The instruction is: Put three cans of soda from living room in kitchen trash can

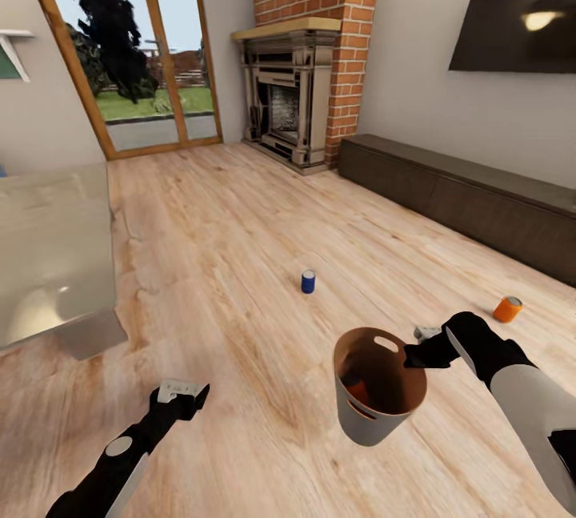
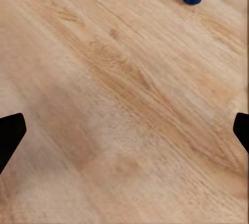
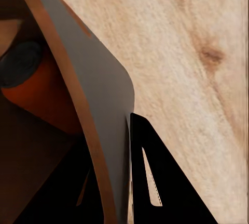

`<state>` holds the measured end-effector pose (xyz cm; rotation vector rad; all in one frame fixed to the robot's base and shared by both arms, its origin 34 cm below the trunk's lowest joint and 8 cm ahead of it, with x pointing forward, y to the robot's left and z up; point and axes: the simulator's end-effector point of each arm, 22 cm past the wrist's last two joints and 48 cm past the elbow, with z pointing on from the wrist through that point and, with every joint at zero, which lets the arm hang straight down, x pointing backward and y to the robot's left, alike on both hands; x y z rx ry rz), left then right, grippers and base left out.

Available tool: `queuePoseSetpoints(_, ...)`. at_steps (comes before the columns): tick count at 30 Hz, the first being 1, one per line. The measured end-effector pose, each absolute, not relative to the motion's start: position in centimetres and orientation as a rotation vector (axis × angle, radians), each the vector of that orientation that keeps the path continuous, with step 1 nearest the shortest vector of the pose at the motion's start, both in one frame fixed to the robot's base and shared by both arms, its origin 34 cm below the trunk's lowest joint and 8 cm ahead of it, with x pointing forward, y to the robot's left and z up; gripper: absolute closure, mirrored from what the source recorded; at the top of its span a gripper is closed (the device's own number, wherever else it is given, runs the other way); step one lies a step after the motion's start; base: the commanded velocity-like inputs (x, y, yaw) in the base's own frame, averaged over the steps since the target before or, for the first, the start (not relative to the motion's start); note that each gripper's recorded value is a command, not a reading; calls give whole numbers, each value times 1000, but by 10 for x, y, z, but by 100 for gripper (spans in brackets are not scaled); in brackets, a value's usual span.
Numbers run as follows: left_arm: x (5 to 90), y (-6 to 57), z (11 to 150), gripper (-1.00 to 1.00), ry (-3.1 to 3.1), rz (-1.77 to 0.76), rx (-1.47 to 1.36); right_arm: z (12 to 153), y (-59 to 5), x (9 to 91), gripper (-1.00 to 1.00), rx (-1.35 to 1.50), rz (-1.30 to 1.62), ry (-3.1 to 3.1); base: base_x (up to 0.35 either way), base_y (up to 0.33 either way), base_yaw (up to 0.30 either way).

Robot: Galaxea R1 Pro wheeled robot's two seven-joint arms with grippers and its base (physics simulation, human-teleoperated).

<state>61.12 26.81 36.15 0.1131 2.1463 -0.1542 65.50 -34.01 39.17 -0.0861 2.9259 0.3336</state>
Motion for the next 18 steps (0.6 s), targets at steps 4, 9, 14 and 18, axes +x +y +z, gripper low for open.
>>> queuePoseSetpoints(4,611,268,361,-100,2147,-155,114,392,-338,655,100,-80,345,2924,308,-33,-37)
queuePoseSetpoints(9,611,268,361,-100,2147,-156,114,392,-338,655,100,-84,343,2925,321,-6,-7)
queuePoseSetpoints(14,611,268,361,-100,2147,-156,114,392,-339,655,100,-80,344,2924,324,-1,-1)
queuePoseSetpoints(18,611,268,362,-100,2147,-156,114,393,-339,655,100,-76,346,2923,324,0,-71)
